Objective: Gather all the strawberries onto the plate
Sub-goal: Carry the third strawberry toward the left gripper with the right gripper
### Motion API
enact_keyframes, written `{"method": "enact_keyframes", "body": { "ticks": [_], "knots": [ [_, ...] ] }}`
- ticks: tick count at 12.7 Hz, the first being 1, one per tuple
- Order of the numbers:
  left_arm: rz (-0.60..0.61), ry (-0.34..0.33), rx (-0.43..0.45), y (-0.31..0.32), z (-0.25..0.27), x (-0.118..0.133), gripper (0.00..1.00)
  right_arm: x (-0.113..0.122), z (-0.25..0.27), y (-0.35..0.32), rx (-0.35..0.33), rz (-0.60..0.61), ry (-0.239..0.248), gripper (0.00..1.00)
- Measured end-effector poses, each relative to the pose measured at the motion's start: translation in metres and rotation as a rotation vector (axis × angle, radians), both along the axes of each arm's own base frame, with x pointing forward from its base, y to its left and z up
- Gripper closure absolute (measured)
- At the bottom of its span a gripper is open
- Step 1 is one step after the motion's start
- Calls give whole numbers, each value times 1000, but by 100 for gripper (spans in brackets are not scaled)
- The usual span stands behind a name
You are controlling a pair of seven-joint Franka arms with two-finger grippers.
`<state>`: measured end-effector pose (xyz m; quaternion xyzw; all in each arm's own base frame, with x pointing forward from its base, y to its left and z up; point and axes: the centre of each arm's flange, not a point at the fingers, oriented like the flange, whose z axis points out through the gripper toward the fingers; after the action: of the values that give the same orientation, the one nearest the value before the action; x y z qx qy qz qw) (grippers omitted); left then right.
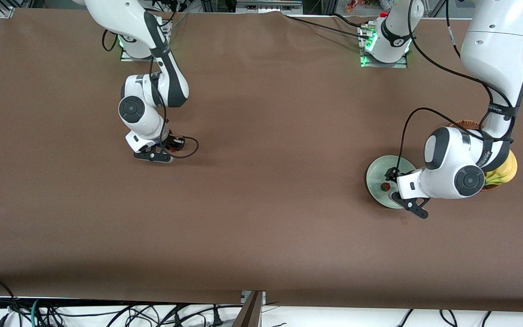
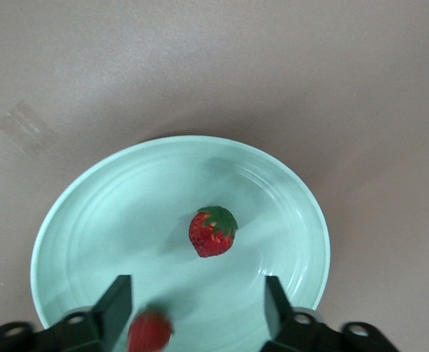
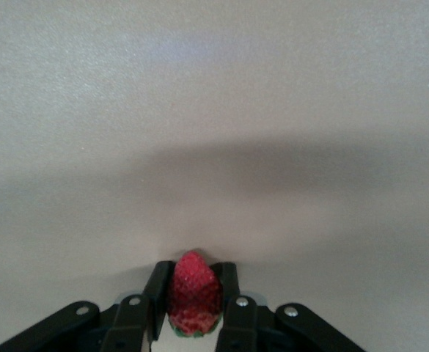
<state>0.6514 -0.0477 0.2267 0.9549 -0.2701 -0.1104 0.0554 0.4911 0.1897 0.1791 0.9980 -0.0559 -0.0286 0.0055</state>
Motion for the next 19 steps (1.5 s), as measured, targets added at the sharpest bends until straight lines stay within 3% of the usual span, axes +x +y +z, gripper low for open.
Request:
{"method": "enact_keyframes", "body": {
  "ticks": [1,2,5,7,9,13,15,17,19],
  "knots": [
    [-1,3,-1,-2,2,0,3,5,5,3,6,2,-19,67],
    [4,7,0,-5,6,-1,0,15,14,9,17,7,-46,67],
    [88,32,25,-25,26,-6,0,55,45,49,56,48,-147,67],
    [151,39,45,-40,44,-9,0,85,55,112,100,52,-214,67],
    [204,44,58,-43,58,-11,0,100,48,190,178,-14,-236,67],
    [283,56,41,-44,70,-11,0,78,22,324,352,-192,-210,67],
    [296,61,39,-46,70,-12,0,61,14,362,456,-261,-240,67],
    [319,73,22,-49,70,-13,0,45,0,385,517,-324,-261,67],
    [339,77,25,-55,69,-14,0,36,-1,400,542,-358,-259,49]
  ]
}}
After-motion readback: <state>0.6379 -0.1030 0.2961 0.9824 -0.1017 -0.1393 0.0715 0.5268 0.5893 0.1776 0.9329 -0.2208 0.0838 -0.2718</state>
